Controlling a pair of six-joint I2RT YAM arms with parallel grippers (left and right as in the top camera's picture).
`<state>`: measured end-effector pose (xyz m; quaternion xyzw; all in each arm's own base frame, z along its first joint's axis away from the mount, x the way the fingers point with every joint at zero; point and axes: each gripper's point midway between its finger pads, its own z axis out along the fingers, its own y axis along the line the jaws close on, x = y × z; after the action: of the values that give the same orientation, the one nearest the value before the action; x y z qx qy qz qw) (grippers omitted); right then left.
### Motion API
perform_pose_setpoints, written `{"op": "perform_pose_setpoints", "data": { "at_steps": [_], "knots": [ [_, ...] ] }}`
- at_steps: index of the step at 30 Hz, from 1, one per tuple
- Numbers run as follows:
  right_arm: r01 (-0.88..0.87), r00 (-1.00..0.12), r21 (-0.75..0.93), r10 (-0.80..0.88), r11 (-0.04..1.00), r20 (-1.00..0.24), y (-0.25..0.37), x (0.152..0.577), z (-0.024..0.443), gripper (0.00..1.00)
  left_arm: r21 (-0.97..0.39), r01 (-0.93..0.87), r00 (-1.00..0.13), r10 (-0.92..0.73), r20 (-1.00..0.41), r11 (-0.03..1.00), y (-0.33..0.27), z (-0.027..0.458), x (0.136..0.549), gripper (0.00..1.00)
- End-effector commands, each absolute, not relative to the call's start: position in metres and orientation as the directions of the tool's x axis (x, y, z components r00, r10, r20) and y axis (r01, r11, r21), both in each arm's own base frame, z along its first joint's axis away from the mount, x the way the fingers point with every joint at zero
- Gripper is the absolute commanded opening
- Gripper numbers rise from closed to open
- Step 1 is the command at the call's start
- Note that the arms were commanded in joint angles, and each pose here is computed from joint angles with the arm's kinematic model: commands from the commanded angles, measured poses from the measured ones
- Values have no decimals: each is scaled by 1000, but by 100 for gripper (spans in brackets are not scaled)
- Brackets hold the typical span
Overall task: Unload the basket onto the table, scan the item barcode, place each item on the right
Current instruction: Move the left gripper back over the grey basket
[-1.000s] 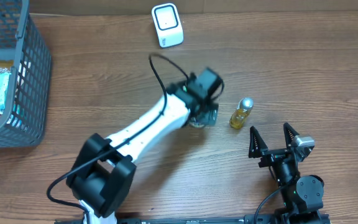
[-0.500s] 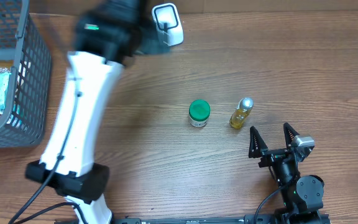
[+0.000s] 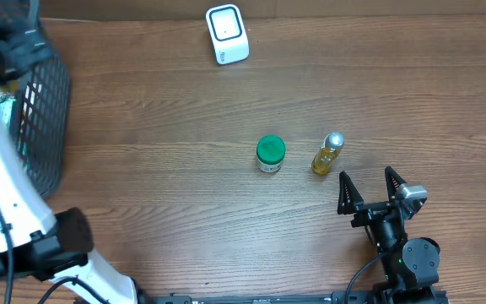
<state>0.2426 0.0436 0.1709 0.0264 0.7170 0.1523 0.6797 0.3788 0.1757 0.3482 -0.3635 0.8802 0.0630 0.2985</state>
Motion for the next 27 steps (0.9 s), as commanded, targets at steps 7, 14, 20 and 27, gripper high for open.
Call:
{"op": "perform_pose_setpoints", "data": {
  "at_steps": [7,14,20,27],
  "knots": [
    [-165,-68,254,246,953,-967,43,243,170,100,-53,-826,-467,-733,-494,562,251,314,329,99],
    [-165,-68,254,246,953,-967,43,243,170,100,8,-831,-514,-763,-392,556,269,245,326,99],
    [-165,-67,254,246,953,-967,43,243,170,100,45,-815,-560,-764,-319,578,270,187,325,100],
    [-165,-68,254,246,953,-967,43,243,170,100,61,-801,-585,-757,-291,595,270,132,324,100]
  ]
}}
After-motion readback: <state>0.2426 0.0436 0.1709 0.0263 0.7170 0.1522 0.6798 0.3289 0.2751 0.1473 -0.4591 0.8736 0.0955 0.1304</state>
